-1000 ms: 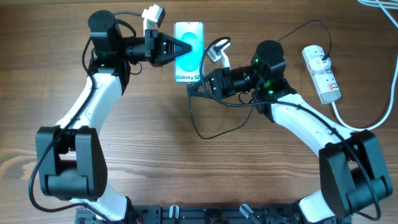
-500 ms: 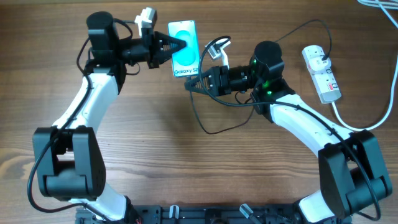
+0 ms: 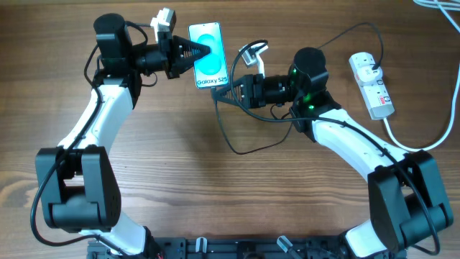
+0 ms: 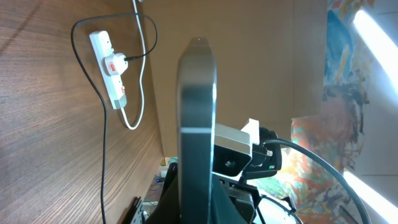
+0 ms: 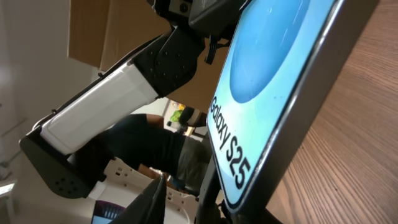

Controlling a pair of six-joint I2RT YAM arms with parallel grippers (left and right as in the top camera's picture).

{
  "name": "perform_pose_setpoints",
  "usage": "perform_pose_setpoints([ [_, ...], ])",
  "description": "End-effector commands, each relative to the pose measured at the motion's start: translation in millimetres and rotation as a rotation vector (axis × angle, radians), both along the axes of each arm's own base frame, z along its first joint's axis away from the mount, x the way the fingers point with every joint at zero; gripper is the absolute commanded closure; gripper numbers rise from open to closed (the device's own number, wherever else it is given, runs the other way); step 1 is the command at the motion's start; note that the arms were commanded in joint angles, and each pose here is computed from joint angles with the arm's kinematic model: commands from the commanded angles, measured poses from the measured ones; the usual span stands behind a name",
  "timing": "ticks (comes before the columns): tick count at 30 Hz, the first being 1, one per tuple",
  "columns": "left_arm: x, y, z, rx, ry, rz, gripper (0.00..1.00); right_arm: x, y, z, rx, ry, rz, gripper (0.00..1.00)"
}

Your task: Plug charger to phone and switch on socket

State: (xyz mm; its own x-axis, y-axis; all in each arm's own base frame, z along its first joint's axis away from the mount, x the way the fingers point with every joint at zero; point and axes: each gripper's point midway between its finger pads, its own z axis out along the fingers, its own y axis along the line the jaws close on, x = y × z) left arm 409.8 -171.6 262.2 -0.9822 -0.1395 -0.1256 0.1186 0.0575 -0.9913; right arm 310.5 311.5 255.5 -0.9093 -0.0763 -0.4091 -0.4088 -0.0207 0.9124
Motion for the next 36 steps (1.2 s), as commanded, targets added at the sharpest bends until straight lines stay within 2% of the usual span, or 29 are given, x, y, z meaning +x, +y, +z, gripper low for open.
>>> perform_pose_setpoints([
  [1,-8.8,-0.7,13.8,-0.009,-0.023,-0.029,0.96,2.9,2.1,7.8,0.01,-0.039,-0.017,0.67],
  [11,-3.8,0.0,12.3,-0.007,0.011,0.002,0.96,2.3,1.9,0.7,-0.007,-0.032,-0.015,0.67],
  [18,-3.1,0.1,12.1,-0.006,0.011,0.005,0.96,2.4,1.9,0.5,-0.006,-0.042,-0.016,0.78],
  [25,-1.9,-2.3,11.6,-0.003,0.01,0.013,0.96,3.7,1.9,0.4,-0.007,-0.042,-0.024,0.76],
  [27,-3.5,-6.1,11.5,-0.002,0.01,0.004,0.96,3.7,1.9,0.4,-0.007,-0.042,-0.024,0.73],
  [31,-4.0,-7.5,11.6,-0.002,0.009,0.001,0.96,3.7,1.9,0.4,-0.007,-0.042,-0.024,0.8],
  [34,-4.0,-7.5,11.6,-0.002,0.009,0.001,0.96,3.6,1.9,0.4,-0.007,-0.041,-0.023,0.81],
  [36,-4.1,-7.6,11.6,-0.002,0.009,0.0,0.96,3.7,1.9,0.4,-0.007,-0.042,-0.024,0.88],
])
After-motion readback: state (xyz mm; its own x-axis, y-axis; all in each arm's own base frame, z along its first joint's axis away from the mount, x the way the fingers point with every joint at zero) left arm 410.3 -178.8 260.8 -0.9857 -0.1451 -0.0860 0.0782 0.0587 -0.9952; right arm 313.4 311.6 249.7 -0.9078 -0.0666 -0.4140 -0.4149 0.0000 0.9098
